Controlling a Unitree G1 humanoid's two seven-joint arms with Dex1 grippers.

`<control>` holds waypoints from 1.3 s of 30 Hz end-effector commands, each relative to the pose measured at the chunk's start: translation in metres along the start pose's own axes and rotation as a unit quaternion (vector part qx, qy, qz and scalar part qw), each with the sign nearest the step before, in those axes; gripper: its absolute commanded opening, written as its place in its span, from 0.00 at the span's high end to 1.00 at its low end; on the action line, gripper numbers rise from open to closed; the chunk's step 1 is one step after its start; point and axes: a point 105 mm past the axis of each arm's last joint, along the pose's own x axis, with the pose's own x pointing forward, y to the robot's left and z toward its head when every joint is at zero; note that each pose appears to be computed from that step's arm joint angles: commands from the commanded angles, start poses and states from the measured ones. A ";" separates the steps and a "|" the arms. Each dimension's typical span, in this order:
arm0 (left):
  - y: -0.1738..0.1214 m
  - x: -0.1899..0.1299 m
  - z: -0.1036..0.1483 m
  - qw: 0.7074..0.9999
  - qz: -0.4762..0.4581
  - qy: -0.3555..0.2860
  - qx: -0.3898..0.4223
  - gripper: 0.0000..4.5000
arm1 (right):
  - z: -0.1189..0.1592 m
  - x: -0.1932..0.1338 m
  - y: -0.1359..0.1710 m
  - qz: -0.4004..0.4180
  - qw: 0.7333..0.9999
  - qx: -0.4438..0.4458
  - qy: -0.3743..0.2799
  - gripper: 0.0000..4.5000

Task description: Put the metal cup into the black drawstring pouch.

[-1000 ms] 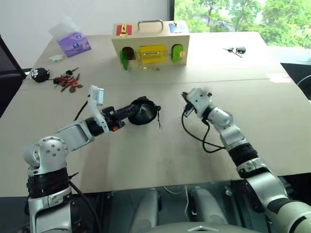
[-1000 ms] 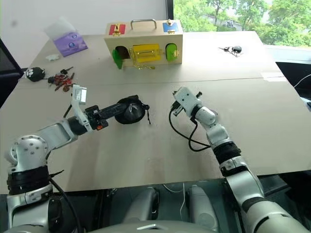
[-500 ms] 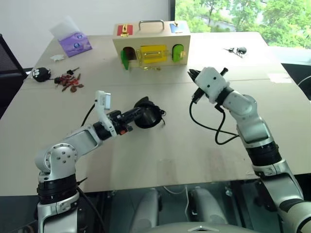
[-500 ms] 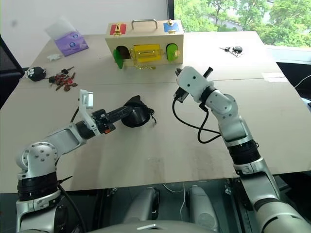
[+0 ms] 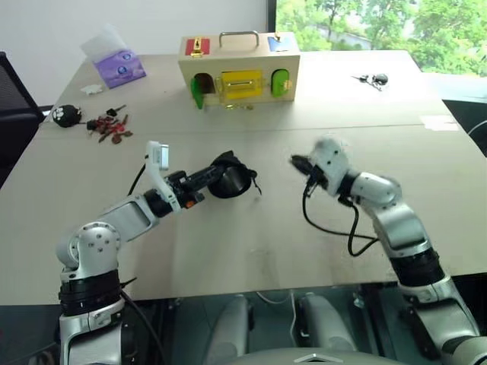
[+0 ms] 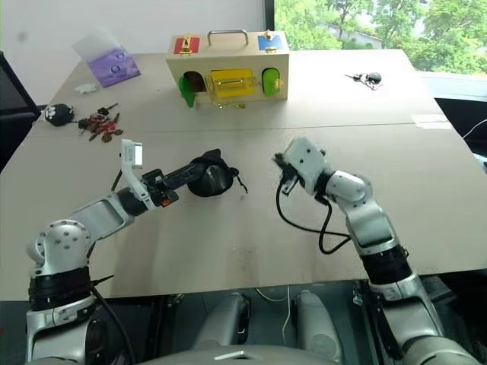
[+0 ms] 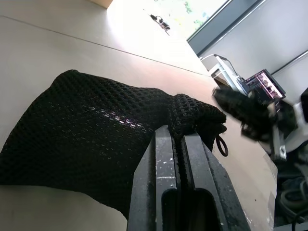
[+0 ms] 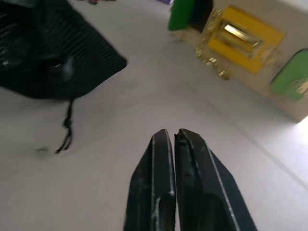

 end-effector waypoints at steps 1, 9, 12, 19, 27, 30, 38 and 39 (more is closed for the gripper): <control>0.001 -0.006 0.019 1.000 -0.002 -0.009 0.030 1.00 | 0.005 0.006 0.021 0.044 0.996 0.074 -0.022 0.61; 0.002 -0.005 0.025 0.999 -0.005 0.002 0.042 1.00 | -0.004 0.038 0.045 0.099 0.984 0.145 -0.024 0.46; 0.001 -0.007 0.025 0.999 -0.003 0.005 0.043 1.00 | -0.003 0.050 0.045 0.082 0.985 0.147 -0.028 0.24; -0.002 -0.010 0.024 0.999 -0.003 0.011 0.045 1.00 | -0.004 0.069 0.049 0.072 0.985 0.156 -0.031 0.02; -0.006 -0.012 0.023 0.999 -0.001 0.009 0.046 1.00 | 0.000 0.084 0.044 0.058 0.987 0.146 -0.042 0.50; -0.006 -0.013 0.023 0.999 0.001 0.006 0.046 1.00 | 0.002 0.082 0.041 0.055 0.988 0.135 -0.047 0.82; -0.008 -0.013 0.020 0.999 0.003 -0.002 0.042 1.00 | 0.013 0.051 0.005 0.002 0.996 0.070 -0.056 0.99; -0.009 -0.013 0.020 0.999 0.002 -0.004 0.042 1.00 | 0.016 0.045 -0.003 -0.012 0.997 0.055 -0.055 0.99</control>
